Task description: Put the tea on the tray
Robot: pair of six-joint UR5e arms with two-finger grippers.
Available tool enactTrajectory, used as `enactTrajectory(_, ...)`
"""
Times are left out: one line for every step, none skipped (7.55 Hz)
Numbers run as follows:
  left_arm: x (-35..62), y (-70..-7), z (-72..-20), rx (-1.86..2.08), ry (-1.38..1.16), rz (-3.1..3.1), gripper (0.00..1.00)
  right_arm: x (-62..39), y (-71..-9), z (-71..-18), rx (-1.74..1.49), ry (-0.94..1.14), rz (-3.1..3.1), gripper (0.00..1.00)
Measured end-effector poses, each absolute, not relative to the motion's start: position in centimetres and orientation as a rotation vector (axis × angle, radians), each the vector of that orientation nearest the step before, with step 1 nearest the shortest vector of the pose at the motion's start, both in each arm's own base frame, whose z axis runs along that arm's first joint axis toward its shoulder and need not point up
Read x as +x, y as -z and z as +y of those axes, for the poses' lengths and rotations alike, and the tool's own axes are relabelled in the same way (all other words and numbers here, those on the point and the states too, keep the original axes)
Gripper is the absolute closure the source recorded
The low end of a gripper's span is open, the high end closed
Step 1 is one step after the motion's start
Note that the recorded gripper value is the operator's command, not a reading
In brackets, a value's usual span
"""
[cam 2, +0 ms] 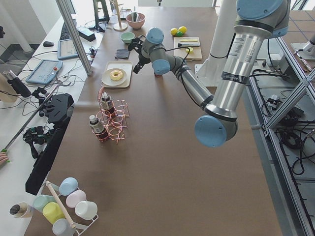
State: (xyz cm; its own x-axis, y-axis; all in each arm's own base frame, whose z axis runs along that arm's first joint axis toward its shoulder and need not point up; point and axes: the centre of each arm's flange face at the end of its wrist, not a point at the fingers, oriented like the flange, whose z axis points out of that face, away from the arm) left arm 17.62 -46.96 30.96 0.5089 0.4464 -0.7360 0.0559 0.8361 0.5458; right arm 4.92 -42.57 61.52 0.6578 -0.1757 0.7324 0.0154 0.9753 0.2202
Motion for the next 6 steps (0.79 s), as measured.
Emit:
enactTrajectory(13.1,-36.6,-46.2,0.5,-0.217,0.984,0.0,4.9,-61.5,-42.6,0.202,0.109,-0.85,0.0)
enactTrajectory(8.6,-42.1,-46.0,0.465,-0.184,0.933,0.0,4.9,-61.5,-42.6,0.202,0.109,-0.852,0.0)
enactTrajectory(4.6,-47.2,-46.5,0.454,-0.19,0.879,0.0,4.9,-61.4,-42.6,0.204,0.109,-0.852,0.0)
enactTrajectory(1.1,-51.5,-46.9,0.44,-0.219,0.826,0.0,4.9,-61.3,-42.6,0.205,0.11,-0.851,0.0)
enactTrajectory(-1.7,-54.2,-47.1,0.398,-0.256,0.784,0.0,4.9,-61.3,-42.6,0.206,0.11,-0.851,0.0)
enactTrajectory(-3.3,-55.1,-47.6,0.352,-0.293,0.762,0.0,4.9,-61.2,-42.6,0.207,0.111,-0.851,0.0)
